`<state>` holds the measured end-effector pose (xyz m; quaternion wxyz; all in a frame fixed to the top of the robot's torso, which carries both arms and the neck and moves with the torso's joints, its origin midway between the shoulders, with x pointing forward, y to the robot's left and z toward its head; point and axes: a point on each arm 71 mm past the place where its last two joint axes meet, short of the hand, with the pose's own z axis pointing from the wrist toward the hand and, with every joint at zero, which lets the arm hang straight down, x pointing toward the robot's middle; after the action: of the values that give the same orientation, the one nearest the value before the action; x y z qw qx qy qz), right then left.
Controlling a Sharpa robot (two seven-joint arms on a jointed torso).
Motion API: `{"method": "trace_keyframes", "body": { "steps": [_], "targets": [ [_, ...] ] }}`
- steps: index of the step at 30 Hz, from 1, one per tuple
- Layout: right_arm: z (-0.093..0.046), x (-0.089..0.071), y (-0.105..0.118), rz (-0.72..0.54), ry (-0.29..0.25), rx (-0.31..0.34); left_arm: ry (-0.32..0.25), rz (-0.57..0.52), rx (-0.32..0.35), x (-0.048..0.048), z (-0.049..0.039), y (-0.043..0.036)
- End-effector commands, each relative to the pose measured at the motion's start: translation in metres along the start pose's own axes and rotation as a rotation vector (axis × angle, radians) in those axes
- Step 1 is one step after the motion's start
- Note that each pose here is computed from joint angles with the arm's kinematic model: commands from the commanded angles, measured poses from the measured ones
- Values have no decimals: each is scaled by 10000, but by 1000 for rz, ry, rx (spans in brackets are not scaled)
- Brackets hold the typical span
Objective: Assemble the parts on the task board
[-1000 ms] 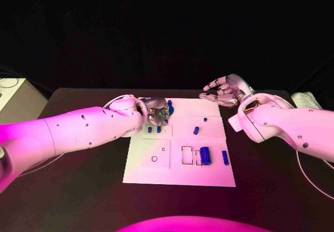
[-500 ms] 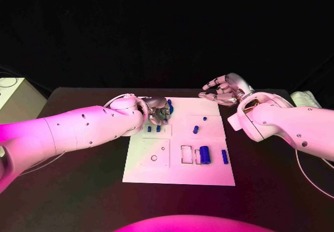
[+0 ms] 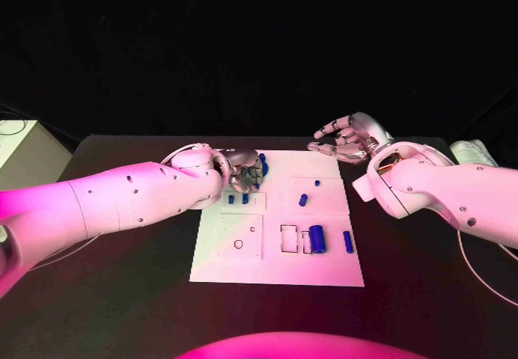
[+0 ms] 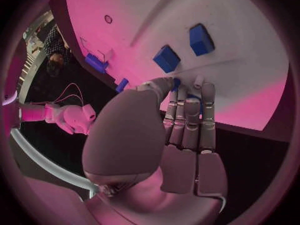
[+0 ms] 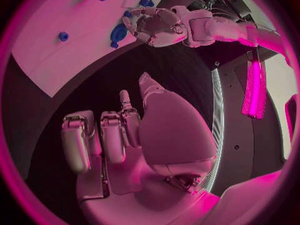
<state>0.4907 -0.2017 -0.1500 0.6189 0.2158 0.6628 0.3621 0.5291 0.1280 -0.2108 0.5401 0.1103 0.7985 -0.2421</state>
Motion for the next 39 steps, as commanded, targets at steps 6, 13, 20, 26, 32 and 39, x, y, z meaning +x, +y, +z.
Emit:
{"method": "trace_keyframes", "body": {
  "steps": [6, 13, 20, 26, 32, 39],
  "targets": [
    [-5, 13, 12, -5, 13, -14, 57, 32, -25, 96, 6, 20],
    [-7, 12, 13, -4, 13, -15, 6, 19, 2, 60, 9, -4],
    [-7, 12, 13, -4, 13, -15, -34, 0, 24, 33, 4, -22],
    [-7, 12, 13, -5, 13, -15, -55, -19, 34, 19, -18, -20],
    [-7, 7, 10, -6, 12, -15, -66, -43, 40, -16, -76, 1],
    [-9, -3, 1, -7, 9, -13, -92, -88, 42, -155, -170, 36]
  ]
}}
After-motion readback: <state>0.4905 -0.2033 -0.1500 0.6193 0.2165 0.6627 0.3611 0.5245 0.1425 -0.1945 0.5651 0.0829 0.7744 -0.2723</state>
